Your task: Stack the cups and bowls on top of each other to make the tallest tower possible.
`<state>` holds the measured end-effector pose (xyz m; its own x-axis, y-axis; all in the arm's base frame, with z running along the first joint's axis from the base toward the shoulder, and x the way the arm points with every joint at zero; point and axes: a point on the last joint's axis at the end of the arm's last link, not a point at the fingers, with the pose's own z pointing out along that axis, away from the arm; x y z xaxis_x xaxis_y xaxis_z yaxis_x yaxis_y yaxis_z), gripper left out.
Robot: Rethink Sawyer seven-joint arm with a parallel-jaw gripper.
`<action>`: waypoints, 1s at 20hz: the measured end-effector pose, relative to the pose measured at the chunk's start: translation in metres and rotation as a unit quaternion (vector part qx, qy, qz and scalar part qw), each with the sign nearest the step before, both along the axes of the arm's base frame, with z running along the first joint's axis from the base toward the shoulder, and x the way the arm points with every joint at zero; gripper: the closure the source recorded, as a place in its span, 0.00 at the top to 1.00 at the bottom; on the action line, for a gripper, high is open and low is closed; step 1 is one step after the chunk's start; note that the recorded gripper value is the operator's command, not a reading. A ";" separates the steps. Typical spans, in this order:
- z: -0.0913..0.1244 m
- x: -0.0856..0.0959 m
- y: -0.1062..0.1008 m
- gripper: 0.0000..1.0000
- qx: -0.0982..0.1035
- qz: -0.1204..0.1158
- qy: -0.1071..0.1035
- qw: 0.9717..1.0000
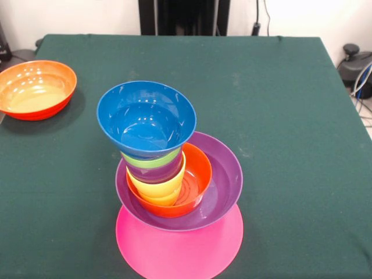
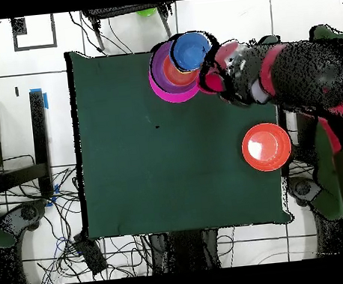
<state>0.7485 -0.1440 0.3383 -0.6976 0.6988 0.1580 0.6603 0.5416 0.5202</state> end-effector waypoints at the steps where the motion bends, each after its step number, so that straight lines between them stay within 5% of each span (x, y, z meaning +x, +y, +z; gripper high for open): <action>1: 0.002 0.006 0.004 0.00 0.002 0.002 -0.004 1.000; 11: 0.018 0.072 0.048 0.00 0.045 0.011 -0.047 0.998; 20: 0.003 0.108 0.052 0.00 0.086 0.002 -0.048 0.995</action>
<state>0.8567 -0.0916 0.3418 -0.7179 0.6645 0.2077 0.6013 0.4414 0.6661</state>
